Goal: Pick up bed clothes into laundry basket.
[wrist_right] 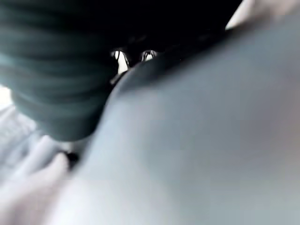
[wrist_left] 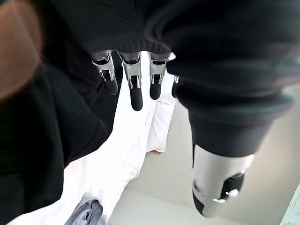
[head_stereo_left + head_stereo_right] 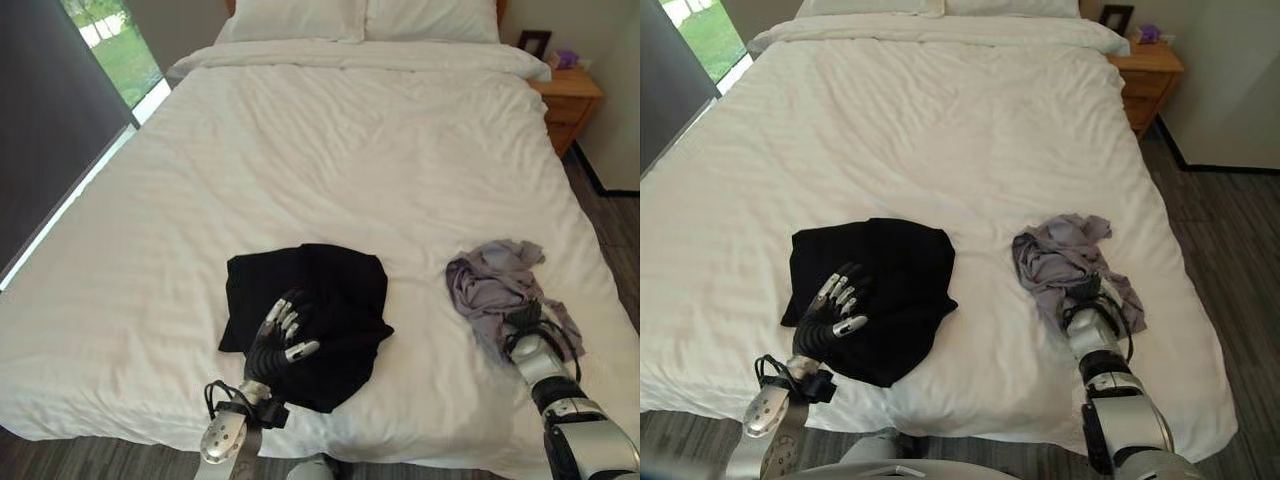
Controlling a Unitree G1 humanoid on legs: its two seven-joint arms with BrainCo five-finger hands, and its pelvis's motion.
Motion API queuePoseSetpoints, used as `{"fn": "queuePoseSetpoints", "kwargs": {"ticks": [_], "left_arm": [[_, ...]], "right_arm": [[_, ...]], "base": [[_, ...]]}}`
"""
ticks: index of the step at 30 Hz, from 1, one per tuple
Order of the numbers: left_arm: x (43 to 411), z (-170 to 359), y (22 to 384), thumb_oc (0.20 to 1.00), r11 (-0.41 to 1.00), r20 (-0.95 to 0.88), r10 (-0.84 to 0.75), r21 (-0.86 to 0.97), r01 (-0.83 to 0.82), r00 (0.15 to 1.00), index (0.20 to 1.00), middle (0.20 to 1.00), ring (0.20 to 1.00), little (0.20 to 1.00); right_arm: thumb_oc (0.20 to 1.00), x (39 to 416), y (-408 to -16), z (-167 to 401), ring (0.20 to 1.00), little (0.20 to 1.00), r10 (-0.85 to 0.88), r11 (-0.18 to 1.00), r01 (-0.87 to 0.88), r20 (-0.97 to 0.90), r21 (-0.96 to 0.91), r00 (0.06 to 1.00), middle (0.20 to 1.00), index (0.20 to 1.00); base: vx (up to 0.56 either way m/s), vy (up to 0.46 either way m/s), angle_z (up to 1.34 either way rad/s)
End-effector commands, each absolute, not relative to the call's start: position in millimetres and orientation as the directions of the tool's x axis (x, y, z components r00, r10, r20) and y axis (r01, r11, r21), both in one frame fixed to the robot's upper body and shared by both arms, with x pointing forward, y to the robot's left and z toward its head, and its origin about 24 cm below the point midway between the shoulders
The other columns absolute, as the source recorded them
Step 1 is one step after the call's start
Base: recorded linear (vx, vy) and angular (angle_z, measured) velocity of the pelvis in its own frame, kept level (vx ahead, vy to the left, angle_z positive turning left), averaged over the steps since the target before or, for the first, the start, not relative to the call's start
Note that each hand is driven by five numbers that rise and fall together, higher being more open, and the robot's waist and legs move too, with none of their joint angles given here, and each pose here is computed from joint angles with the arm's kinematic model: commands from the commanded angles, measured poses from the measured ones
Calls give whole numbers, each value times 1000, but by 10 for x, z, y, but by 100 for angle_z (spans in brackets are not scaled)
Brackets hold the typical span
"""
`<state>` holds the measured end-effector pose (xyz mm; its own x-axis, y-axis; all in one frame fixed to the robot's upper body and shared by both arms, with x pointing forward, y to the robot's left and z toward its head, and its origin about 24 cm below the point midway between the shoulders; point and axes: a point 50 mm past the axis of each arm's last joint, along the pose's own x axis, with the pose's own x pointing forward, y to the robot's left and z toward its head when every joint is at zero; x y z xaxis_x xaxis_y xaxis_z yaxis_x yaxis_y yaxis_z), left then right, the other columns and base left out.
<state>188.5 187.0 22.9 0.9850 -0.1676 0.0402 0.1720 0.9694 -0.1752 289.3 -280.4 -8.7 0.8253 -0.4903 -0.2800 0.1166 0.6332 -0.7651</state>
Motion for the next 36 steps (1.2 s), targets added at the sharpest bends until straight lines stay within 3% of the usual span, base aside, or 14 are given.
{"fn": "queuePoseSetpoints", "kwargs": {"ticks": [1,2,3,5,6,8,9,11,16,20,27,32,36], "left_arm": [[2309,296,1957,1000,985,77,-99,-135,109,992,1000,1000,1000,1000],[2323,299,2001,1000,989,66,-66,-127,74,996,1000,1000,1000,1000],[2351,272,2102,1000,993,31,1,-114,3,1000,1000,1000,1000,1000],[2357,275,2101,1000,993,33,1,-114,3,999,1000,1000,1000,1000],[2350,251,2240,1000,995,0,66,-70,-66,998,1000,1000,1000,1000],[2286,196,2368,1000,990,-39,136,-23,-137,990,1000,1000,1000,1000],[2289,199,2369,1000,990,-38,136,-23,-137,990,1000,1000,1000,1000],[2244,143,2513,1000,974,-66,225,19,-224,972,1000,1000,1000,1000],[2156,134,2735,1000,923,-59,378,106,-370,924,1000,1000,1000,1000],[2029,145,2887,1000,870,-34,468,192,-453,883,1000,1000,1000,1000],[1839,254,3051,1000,708,40,599,439,-553,799,1000,1000,1000,1000],[1632,219,3135,1000,652,-11,627,554,-517,779,1000,1000,1000,1000],[1505,42,3183,1000,643,-169,627,663,-383,761,1000,1000,1000,1000]], "right_arm": [[200,3025,-2357,46,200,200,-261,782,-21,-357,-623,897,200,200],[200,3094,-2439,266,200,200,-278,774,33,-293,-632,915,200,200],[200,3243,-2507,918,200,200,-259,761,142,-96,-633,961,200,200],[200,3240,-2510,928,200,200,-259,760,142,-96,-634,961,200,200],[200,3298,-2508,1591,200,200,-226,739,241,107,-628,968,200,200],[200,3249,-2472,2190,200,200,-191,732,337,297,-592,936,200,200],[200,3248,-2471,2195,200,200,-191,732,337,297,-592,936,200,200],[200,2994,-2396,2904,200,200,-119,737,434,532,-518,838,200,200],[200,2561,-2339,3419,200,200,-38,726,513,718,-458,695,200,200],[200,2364,-2348,3469,200,200,0,728,517,754,-450,657,200,200],[200,2376,-2567,3232,200,200,-63,759,495,710,-422,702,200,200],[200,2396,-2766,2905,200,200,-151,748,505,631,-431,761,200,200],[200,2204,-3021,2587,200,200,-247,738,527,558,-422,793,200,200]], "base": [[-27,-79,-19],[-88,-99,-43],[-93,-77,-57],[-83,-51,-59],[-101,-74,-60],[-100,-77,-51],[-95,-68,-65],[-89,-79,-49],[-56,-85,-47],[-41,-74,-38],[-44,19,-30],[10,53,-44],[23,151,17]]}}
